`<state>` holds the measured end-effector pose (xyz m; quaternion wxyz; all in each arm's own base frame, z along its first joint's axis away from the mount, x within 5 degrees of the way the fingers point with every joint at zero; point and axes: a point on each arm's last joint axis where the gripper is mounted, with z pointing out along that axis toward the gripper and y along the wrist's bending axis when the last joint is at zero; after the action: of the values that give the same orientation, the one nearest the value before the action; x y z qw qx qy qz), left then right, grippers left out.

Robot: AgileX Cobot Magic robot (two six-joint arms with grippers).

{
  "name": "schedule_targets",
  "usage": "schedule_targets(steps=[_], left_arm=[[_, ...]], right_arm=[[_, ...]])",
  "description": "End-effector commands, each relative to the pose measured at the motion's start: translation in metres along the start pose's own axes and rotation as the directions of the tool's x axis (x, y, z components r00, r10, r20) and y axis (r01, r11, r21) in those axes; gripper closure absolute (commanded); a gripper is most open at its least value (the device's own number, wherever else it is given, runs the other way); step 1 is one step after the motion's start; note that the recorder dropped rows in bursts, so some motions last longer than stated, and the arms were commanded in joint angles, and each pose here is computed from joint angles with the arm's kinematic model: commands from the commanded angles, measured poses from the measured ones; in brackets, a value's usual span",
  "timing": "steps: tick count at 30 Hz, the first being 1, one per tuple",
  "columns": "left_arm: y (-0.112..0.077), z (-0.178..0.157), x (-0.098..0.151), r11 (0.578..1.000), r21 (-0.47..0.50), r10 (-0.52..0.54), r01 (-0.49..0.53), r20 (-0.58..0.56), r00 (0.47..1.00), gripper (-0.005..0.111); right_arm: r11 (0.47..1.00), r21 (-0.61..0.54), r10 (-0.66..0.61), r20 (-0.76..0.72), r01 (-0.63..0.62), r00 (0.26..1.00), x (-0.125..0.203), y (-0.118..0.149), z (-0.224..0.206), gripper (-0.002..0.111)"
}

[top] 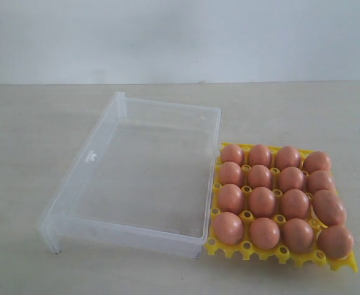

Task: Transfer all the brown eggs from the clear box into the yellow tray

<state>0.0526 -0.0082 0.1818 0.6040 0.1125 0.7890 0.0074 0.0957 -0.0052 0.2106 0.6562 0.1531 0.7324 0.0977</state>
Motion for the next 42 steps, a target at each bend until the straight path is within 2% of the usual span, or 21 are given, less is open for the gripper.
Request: schedule_targets(steps=[1, 5, 12, 14, 20, 27, 28, 29, 30, 31, 32, 33, 35, 39, 42], left_arm=[[0.0, 0.0, 0.001, 1.0, -0.004, -0.012, 0.012, 0.003, 1.0, 0.103], [0.0, 0.0, 0.001, 1.0, -0.004, -0.012, 0.012, 0.003, 1.0, 0.103], [0.0, 0.0, 0.001, 1.0, -0.004, -0.012, 0.012, 0.003, 1.0, 0.103], [0.0, 0.0, 0.001, 1.0, -0.004, -0.012, 0.012, 0.003, 1.0, 0.103], [0.0, 0.0, 0.001, 1.0, -0.004, -0.012, 0.012, 0.003, 1.0, 0.103], [0.0, 0.0, 0.001, 1.0, -0.004, -0.012, 0.012, 0.003, 1.0, 0.103], [0.0, 0.0, 0.001, 1.0, -0.004, -0.012, 0.012, 0.003, 1.0, 0.103], [0.0, 0.0, 0.001, 1.0, -0.004, -0.012, 0.012, 0.003, 1.0, 0.103], [0.0, 0.0, 0.001, 1.0, -0.004, -0.012, 0.012, 0.003, 1.0, 0.103], [0.0, 0.0, 0.001, 1.0, -0.004, -0.012, 0.012, 0.003, 1.0, 0.103], [0.0, 0.0, 0.001, 1.0, -0.004, -0.012, 0.012, 0.003, 1.0, 0.103], [0.0, 0.0, 0.001, 1.0, -0.004, -0.012, 0.012, 0.003, 1.0, 0.103], [0.0, 0.0, 0.001, 1.0, -0.004, -0.012, 0.012, 0.003, 1.0, 0.103], [0.0, 0.0, 0.001, 1.0, -0.004, -0.012, 0.012, 0.003, 1.0, 0.103], [0.0, 0.0, 0.001, 1.0, -0.004, -0.012, 0.012, 0.003, 1.0, 0.103]], right_arm=[[0.995, 0.03, 0.098, -0.153, -0.095, 0.983, 0.023, -0.005, -0.003, 0.107], [0.995, 0.042, 0.1, -0.257, -0.092, 0.961, 0.033, -0.005, -0.005, 0.107], [0.995, 0.038, 0.097, -0.263, -0.091, 0.96, 0.033, -0.005, -0.006, 0.107], [0.995, 0.002, 0.096, -0.214, -0.097, 0.972, 0.029, -0.003, -0.012, 0.107], [0.985, -0.139, 0.111, 0.07, -0.101, 0.991, 0.01, 0.002, -0.038, 0.107], [0.984, -0.15, 0.115, 0.133, -0.095, 0.984, 0.005, 0.003, -0.039, 0.107], [0.987, -0.146, 0.092, 0.13, -0.073, 0.987, 0.006, 0.002, -0.039, 0.107], [0.991, -0.131, 0.004, 0.14, 0.014, 0.99, 0.006, 0.002, -0.039, 0.107], [0.977, -0.1, -0.171, 0.161, 0.188, 0.972, 0.006, 0.002, -0.039, 0.107], [0.934, -0.065, -0.336, 0.176, 0.352, 0.925, 0.006, 0.001, -0.039, 0.107], [0.861, -0.029, -0.494, 0.188, 0.508, 0.849, 0.005, 0.001, -0.039, 0.107], [0.828, -0.015, -0.548, 0.186, 0.56, 0.816, 0.005, 0.001, -0.039, 0.107], [0.866, -0.028, -0.489, 0.153, 0.499, 0.859, 0.008, -0.001, -0.039, 0.107], [0.957, -0.074, -0.273, 0.103, 0.281, 0.956, 0.011, -0.001, -0.038, 0.107], [0.985, -0.103, -0.126, 0.092, 0.135, 0.988, 0.012, 0.001, -0.038, 0.107]])
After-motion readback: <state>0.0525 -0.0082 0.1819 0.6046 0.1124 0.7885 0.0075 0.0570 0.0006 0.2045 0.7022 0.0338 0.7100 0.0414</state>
